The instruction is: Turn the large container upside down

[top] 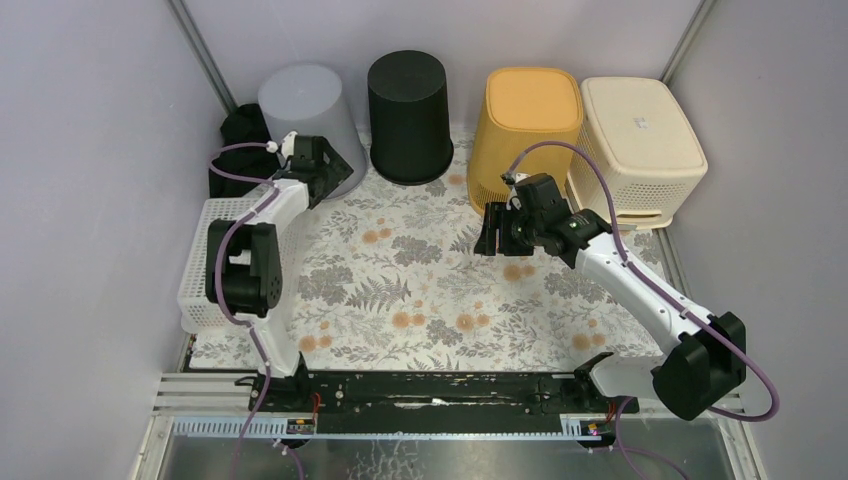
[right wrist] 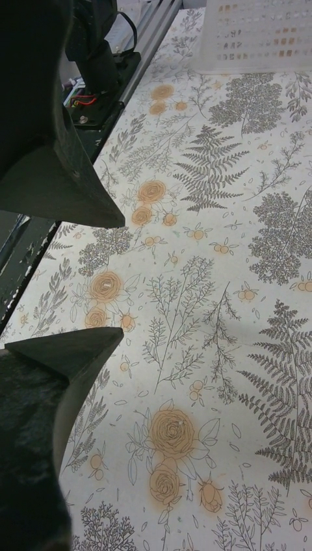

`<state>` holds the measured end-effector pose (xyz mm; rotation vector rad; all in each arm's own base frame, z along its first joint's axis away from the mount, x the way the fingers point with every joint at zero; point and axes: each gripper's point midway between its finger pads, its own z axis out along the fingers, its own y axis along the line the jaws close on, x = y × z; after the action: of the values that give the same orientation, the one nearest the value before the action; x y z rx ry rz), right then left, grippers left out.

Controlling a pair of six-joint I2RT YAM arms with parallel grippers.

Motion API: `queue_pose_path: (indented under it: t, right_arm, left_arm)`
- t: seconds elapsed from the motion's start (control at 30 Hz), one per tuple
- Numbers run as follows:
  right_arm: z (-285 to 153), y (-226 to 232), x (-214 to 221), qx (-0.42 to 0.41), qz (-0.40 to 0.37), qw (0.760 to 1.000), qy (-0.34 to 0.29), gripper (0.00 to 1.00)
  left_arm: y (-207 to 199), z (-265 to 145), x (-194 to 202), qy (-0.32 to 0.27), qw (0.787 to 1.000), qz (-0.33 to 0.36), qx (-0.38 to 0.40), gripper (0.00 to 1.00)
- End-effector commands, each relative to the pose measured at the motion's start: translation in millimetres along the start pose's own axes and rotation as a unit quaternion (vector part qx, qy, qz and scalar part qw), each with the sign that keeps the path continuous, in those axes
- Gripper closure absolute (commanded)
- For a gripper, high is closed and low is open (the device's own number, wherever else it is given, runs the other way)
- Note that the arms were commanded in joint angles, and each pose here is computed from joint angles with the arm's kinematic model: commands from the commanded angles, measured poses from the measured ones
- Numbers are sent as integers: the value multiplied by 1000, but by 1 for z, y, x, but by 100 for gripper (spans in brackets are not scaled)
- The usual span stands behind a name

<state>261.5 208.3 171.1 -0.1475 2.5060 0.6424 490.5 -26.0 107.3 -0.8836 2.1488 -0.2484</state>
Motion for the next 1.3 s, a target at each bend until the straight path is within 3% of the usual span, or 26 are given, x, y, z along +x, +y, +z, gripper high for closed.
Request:
queue_pose_path:
  t: [0.0, 0.23, 0.4, 0.53, 0.7, 0.97, 1.13, 1.23, 1.27]
  right_arm:
    - [-1, -1, -14, 9, -11, 1000, -26, 35]
    - [7, -39, -25, 98, 18, 995, -32, 35]
    - [21, -92, -48, 172, 60, 982, -53, 35]
    - [35, -120, -77, 197, 83, 973, -85, 35]
    - [61, -133, -126, 195, 85, 967, -137, 35]
    - [111, -155, -189, 191, 93, 967, -143, 35]
    - [110, -152, -183, 180, 86, 970, -140, 35]
    - [86, -150, -172, 178, 71, 966, -173, 35]
    - [74, -150, -166, 182, 65, 963, -187, 24]
  left_arm:
    - [-15, 18, -20, -36, 999, 8, 25, 0]
    - [-44, 29, -33, -31, 997, 31, 65, 0]
    - [-53, -7, -30, -33, 995, 43, 85, 0]
    - [-38, -36, -26, -40, 995, 55, 70, 0]
    - [-15, -65, -30, -71, 994, 74, 47, 0]
    - [21, -75, -27, -103, 991, 83, 15, 0]
    - [32, -69, -32, -105, 991, 80, 9, 0]
    - [32, -73, -37, -123, 987, 102, 15, 0]
    - [34, -76, -42, -136, 985, 108, 11, 0]
